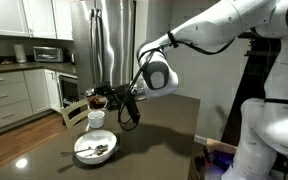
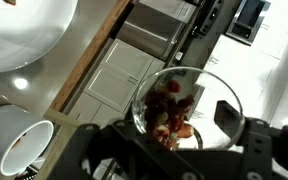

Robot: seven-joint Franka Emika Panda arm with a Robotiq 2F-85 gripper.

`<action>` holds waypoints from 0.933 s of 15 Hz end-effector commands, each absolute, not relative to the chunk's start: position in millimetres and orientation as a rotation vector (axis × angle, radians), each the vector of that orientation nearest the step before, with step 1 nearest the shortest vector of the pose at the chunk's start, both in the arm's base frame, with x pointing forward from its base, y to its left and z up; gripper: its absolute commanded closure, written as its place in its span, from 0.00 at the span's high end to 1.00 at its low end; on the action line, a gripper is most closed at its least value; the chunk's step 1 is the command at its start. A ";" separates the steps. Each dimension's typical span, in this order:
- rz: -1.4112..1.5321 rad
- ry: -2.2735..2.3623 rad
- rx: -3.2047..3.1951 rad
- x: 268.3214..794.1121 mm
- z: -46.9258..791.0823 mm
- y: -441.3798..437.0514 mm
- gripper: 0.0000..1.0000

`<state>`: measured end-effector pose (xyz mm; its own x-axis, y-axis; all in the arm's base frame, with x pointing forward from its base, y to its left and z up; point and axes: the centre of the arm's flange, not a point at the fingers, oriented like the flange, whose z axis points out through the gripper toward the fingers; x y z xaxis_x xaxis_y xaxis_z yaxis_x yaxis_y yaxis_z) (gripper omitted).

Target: Pour the contents in the glass cup into the white bowl

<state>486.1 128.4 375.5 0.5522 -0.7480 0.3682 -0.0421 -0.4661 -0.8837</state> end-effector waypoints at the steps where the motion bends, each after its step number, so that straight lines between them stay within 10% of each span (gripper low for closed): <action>1: -1.009 0.649 -1.844 464.5 354.0 177.8 0.54; 14: -1.082 0.477 -1.748 465.0 348.8 185.3 0.54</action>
